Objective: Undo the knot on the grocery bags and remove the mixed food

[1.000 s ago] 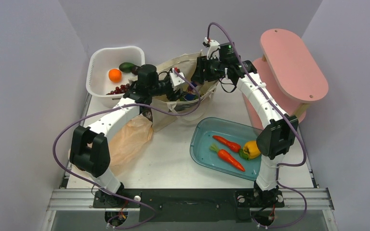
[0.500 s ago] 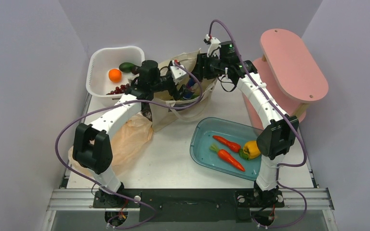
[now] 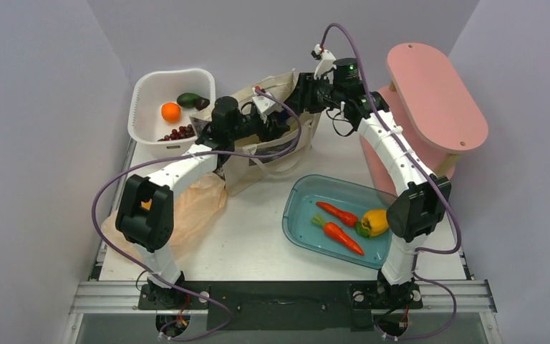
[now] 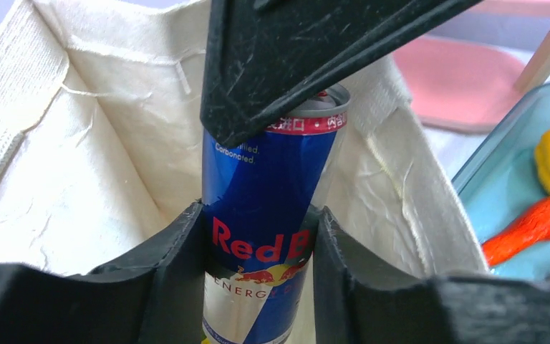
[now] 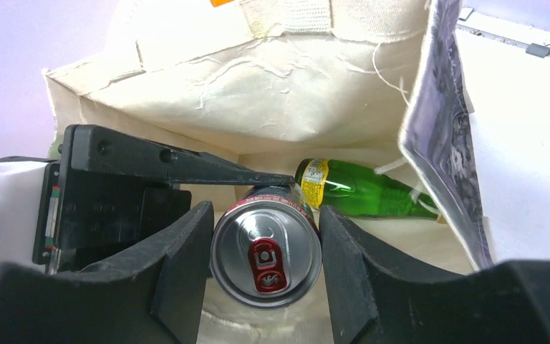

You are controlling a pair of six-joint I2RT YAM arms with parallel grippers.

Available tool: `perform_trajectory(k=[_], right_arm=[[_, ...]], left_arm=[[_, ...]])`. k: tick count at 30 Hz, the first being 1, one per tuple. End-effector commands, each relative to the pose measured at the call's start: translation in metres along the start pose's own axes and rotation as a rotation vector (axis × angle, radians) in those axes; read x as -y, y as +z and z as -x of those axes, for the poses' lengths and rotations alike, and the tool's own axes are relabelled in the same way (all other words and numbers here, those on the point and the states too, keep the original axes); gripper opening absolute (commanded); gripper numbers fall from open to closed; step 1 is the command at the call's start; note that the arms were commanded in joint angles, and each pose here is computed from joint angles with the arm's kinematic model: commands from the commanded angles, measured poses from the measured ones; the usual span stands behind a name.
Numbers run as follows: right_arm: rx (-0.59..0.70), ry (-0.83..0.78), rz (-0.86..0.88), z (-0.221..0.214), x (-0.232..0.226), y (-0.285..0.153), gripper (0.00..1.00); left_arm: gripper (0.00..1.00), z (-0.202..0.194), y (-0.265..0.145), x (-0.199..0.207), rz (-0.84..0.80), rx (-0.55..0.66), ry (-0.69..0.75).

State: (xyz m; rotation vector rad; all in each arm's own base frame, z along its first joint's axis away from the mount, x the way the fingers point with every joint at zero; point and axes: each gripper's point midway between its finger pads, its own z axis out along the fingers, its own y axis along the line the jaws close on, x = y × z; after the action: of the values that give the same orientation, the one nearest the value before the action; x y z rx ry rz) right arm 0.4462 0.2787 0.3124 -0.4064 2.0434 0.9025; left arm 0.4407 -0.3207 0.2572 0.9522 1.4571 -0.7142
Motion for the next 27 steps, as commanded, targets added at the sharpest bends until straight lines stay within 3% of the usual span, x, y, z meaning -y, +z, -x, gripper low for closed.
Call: perform_trajectory(k=[1,2,3,5,7,11,27], right_arm=[[0.161,-0.058,0.105,0.050,-0.045,-0.043,0.27],[0.182,-0.064,0.104,0.054,-0.047,-0.047,0.35],[0.199,-0.068,0.096,0.058,-0.046,-0.050,0.49],[0.256,-0.078,0.089,0.065,-0.047,-0.057,0.65],[0.308,-0.072,0.085,0.065,-0.045,-0.060,0.72],[0.399,-0.082,0.121,0.079,-0.059,-0.071,0.77],[0.300,-0.169,0.025,0.043,-0.050,-0.037,0.75]], left_arm=[[0.14,0.055,-0.008,-0.012,0.042,0.216,0.038],[0.07,0.060,-0.010,-0.011,0.043,0.227,0.012],[0.05,0.066,-0.012,-0.012,0.045,0.243,0.010],[0.03,0.075,-0.016,-0.011,0.035,0.268,-0.038],[0.03,0.086,-0.021,-0.009,0.030,0.293,-0.065],[0.02,0.105,-0.026,-0.003,0.007,0.336,-0.117],[0.05,0.147,-0.043,0.015,-0.042,0.423,-0.130]])
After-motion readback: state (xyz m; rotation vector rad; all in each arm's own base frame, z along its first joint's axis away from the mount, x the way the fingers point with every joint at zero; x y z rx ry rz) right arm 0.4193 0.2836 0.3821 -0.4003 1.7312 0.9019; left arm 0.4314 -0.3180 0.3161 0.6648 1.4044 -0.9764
